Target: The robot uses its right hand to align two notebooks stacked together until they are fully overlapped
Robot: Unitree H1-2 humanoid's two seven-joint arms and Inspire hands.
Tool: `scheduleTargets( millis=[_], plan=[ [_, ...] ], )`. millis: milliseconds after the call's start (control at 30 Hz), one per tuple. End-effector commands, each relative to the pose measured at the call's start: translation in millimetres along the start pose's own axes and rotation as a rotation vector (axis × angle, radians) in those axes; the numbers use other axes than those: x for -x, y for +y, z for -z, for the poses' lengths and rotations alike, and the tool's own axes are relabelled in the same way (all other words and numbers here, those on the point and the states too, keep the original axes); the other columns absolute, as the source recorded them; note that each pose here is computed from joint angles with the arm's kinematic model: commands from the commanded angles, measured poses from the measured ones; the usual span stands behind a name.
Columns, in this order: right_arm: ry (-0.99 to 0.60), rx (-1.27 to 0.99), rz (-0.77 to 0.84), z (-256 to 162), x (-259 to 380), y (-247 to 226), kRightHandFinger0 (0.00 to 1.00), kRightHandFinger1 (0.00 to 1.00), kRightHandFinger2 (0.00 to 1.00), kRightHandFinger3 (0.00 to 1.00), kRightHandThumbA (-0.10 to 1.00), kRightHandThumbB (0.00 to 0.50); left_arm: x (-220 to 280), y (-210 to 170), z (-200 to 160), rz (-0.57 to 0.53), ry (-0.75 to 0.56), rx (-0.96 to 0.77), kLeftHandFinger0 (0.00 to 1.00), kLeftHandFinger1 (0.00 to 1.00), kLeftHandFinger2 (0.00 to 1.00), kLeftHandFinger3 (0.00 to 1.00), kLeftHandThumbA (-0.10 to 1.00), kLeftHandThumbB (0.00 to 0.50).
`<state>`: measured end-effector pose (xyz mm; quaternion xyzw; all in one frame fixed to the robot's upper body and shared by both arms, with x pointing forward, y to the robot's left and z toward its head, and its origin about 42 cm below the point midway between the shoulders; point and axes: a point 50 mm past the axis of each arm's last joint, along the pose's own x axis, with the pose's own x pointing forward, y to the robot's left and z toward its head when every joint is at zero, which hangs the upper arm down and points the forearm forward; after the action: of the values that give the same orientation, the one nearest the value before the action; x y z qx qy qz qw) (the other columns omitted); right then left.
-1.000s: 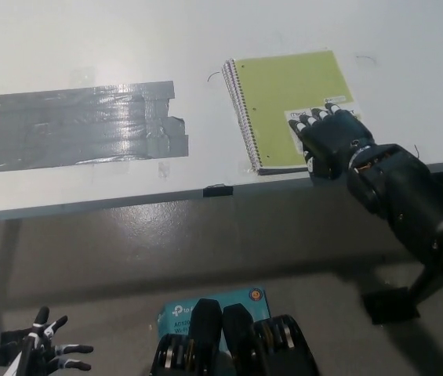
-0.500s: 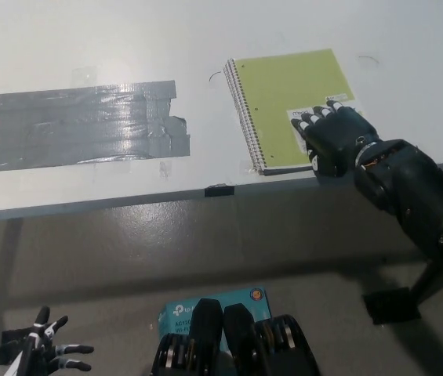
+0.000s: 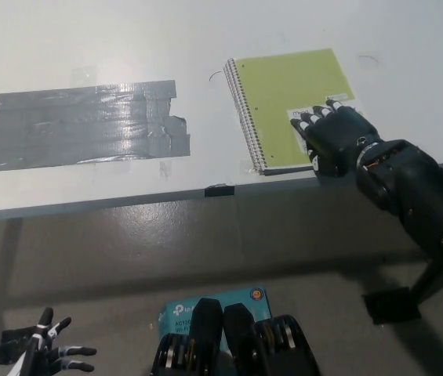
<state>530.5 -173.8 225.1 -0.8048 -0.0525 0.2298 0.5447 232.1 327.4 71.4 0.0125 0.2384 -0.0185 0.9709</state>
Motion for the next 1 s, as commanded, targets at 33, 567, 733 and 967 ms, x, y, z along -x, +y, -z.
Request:
scheduleTargets(
  millis=[33, 567, 733, 967],
  plan=[
    [0.057, 0.021, -0.033, 18, 5, -17, 1.0, 1.0, 1.0, 1.0, 1.0, 0.5, 6, 9, -4, 0.007, -0.018, -0.031, 0.31, 0.47, 0.54, 1.0, 1.0, 0.5],
    [0.135, -0.129, 0.172, 72, 26, -173, 1.0, 1.0, 1.0, 1.0, 1.0, 0.5, 16, 15, 20, -0.025, 0.052, -0.009, 0.48, 0.49, 0.56, 1.0, 1.0, 0.5],
    [0.137, -0.225, 0.291, 80, 40, -241, 1.0, 1.0, 1.0, 1.0, 1.0, 0.5, 18, 16, 24, -0.024, 0.068, -0.004, 0.47, 0.45, 0.54, 1.0, 1.0, 0.5],
    [0.165, -0.293, 0.4, 104, 72, -305, 1.0, 1.0, 1.0, 1.0, 1.0, 0.5, 23, 14, 32, -0.015, 0.079, 0.012, 0.41, 0.46, 0.53, 1.0, 1.0, 0.5]
  ],
)
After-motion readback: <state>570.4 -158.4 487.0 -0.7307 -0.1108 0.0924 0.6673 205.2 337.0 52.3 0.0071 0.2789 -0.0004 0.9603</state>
